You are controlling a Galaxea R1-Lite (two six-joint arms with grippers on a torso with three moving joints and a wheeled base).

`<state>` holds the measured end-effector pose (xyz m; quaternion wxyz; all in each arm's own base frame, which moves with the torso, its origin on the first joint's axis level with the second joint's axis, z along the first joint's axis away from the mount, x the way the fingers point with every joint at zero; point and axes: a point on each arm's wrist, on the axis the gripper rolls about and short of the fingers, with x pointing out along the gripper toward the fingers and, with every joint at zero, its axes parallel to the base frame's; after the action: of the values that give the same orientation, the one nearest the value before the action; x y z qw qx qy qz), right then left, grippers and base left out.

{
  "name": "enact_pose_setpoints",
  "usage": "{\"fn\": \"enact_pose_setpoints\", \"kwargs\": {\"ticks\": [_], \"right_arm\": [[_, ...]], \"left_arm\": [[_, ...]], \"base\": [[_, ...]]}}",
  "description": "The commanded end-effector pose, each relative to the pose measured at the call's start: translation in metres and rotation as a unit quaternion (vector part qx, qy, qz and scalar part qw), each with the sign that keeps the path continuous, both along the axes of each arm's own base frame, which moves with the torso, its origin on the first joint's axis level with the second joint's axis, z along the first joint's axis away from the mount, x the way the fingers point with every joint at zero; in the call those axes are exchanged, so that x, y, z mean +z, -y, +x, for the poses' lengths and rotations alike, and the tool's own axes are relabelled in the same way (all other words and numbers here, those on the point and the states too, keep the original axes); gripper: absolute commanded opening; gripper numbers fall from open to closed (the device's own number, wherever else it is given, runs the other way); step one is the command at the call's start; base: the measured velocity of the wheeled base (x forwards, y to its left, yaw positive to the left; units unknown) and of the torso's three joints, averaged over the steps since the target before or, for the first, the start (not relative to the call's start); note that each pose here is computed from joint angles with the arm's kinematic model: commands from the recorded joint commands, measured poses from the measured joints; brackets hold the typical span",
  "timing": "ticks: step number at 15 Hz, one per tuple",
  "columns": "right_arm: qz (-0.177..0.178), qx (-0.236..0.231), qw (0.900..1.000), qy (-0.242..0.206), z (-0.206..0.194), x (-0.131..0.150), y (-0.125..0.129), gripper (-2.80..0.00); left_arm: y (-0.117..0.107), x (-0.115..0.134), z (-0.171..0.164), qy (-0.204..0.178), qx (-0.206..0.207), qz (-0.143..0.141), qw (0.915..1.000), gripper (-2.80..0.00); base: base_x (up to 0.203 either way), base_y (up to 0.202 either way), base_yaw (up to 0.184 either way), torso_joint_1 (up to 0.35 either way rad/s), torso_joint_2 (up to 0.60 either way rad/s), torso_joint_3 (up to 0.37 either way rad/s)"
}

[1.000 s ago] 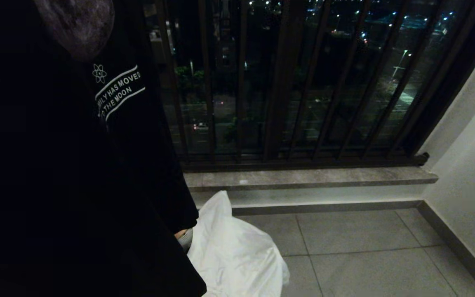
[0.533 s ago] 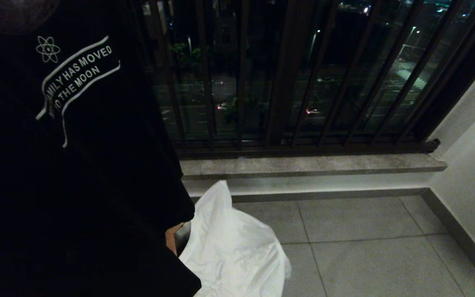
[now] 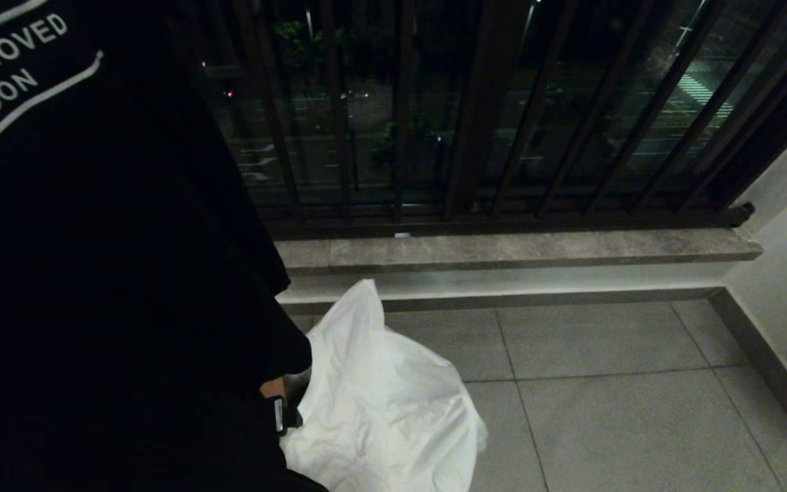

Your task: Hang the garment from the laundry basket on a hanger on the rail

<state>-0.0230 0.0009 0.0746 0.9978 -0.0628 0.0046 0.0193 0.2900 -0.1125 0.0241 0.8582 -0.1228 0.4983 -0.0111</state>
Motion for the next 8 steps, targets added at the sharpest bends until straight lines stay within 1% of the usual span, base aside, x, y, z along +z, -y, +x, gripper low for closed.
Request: {"fn": "enact_pose_setpoints", "kwargs": {"ticks": [1,3,4,6,7,8], "right_arm": [[-0.001,0.000,1.000,-0.001,0.000,0.000,0.000,-2.80],[-0.001,0.000,1.000,0.000,0.000,0.000,0.000,-2.80],[-0.001,0.000,1.000,0.000,0.000,0.000,0.000,-2.80],[-0.001,0.000,1.000,-0.001,0.000,0.000,0.000,-2.80],[0.000,0.000,1.000,-0.001,0.000,0.000,0.000,-2.80],[0.000,0.001,1.000,-0.001,0.000,0.000,0.000,-2.80]], "left_arm": [[0.005,-0.007,0.001,-0.004,0.001,0.012,0.9999,0.00],[0.011,-0.006,0.003,0.016,-0.002,0.012,0.9998,0.00],[0.012,-0.006,0.004,0.020,-0.003,0.011,0.9997,0.00],[0.012,-0.003,0.008,0.033,0.008,0.022,0.9992,0.00],[0.012,-0.002,0.010,0.043,0.016,0.029,0.9985,0.00],[0.013,0.001,0.012,0.062,0.023,0.028,0.9974,0.00]], "base": [[0.000,0.000,0.000,0.005,0.00,-0.202],[0.000,0.000,0.000,0.001,0.00,-0.195],[0.000,0.000,0.000,-0.005,0.00,-0.199],[0.000,0.000,0.000,0.001,0.00,-0.181],[0.000,0.000,0.000,0.002,0.00,-0.089],[0.000,0.000,0.000,0.004,0.00,-0.045]]}}
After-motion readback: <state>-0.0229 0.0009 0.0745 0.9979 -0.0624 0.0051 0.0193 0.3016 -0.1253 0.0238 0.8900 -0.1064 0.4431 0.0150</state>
